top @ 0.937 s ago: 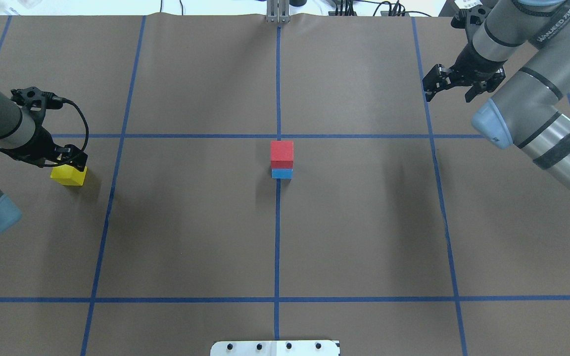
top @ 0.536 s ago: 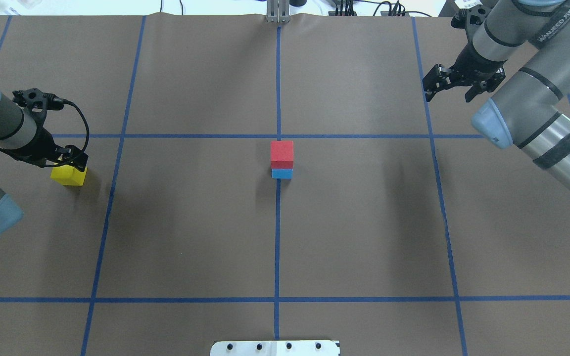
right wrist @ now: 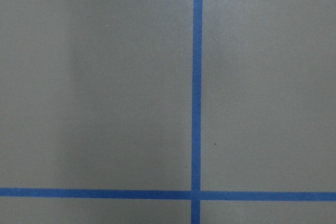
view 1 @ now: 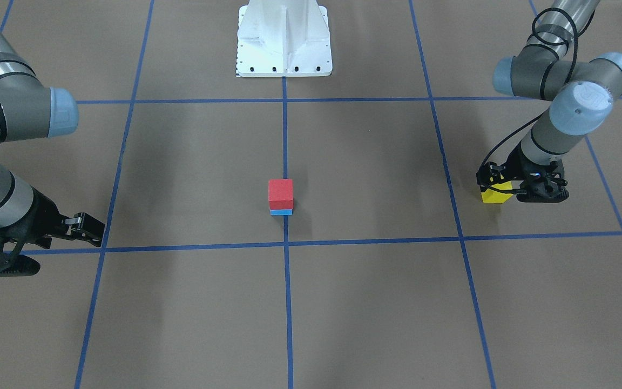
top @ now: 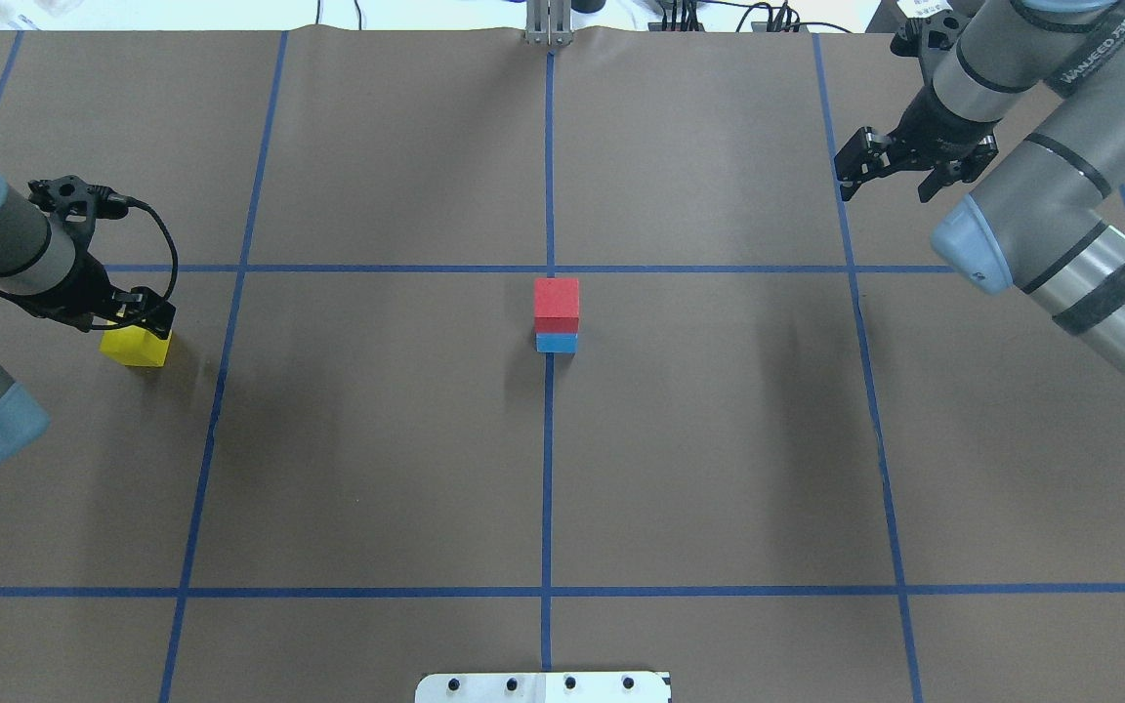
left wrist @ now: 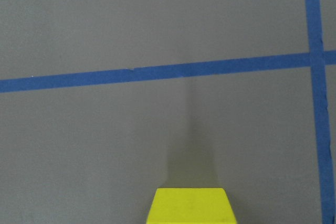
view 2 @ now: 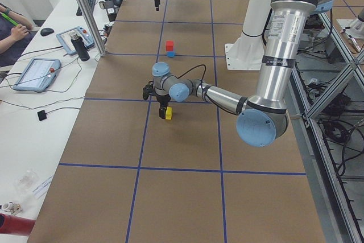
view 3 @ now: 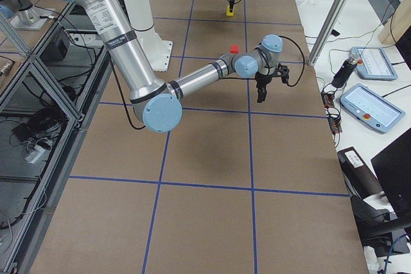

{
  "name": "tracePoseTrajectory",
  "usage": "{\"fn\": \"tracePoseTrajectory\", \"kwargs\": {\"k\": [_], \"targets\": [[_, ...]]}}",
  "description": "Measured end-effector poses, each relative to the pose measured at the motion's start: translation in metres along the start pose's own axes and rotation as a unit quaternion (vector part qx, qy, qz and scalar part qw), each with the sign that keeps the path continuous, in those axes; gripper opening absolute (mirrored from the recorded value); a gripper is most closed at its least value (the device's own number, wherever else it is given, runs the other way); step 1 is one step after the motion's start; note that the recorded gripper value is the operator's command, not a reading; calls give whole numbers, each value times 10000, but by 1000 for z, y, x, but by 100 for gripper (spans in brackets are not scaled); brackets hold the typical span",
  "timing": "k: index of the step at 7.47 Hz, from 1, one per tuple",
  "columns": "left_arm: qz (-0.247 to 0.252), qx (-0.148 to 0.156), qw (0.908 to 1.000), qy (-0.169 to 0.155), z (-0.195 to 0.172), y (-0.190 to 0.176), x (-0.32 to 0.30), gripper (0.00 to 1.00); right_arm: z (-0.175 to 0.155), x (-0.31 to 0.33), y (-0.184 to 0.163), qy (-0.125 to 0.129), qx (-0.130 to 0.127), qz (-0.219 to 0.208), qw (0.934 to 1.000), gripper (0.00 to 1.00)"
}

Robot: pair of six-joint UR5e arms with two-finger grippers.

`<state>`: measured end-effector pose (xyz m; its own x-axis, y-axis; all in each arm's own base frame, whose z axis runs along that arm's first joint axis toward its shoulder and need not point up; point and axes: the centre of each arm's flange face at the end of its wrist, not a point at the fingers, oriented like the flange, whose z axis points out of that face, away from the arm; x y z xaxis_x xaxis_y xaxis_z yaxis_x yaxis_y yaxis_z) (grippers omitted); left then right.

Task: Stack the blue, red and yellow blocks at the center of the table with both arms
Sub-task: 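Lower the left gripper onto the yellow cube and grasp it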

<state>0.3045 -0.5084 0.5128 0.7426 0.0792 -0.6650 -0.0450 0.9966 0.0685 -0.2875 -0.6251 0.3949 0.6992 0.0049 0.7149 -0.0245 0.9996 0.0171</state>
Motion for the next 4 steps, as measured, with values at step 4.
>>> {"fn": "tracePoseTrajectory", "kwargs": {"k": [4], "targets": [[4, -43, 10000, 0, 3, 1, 1, 99, 2, 3, 1, 12, -12, -1, 10000, 100]]}}
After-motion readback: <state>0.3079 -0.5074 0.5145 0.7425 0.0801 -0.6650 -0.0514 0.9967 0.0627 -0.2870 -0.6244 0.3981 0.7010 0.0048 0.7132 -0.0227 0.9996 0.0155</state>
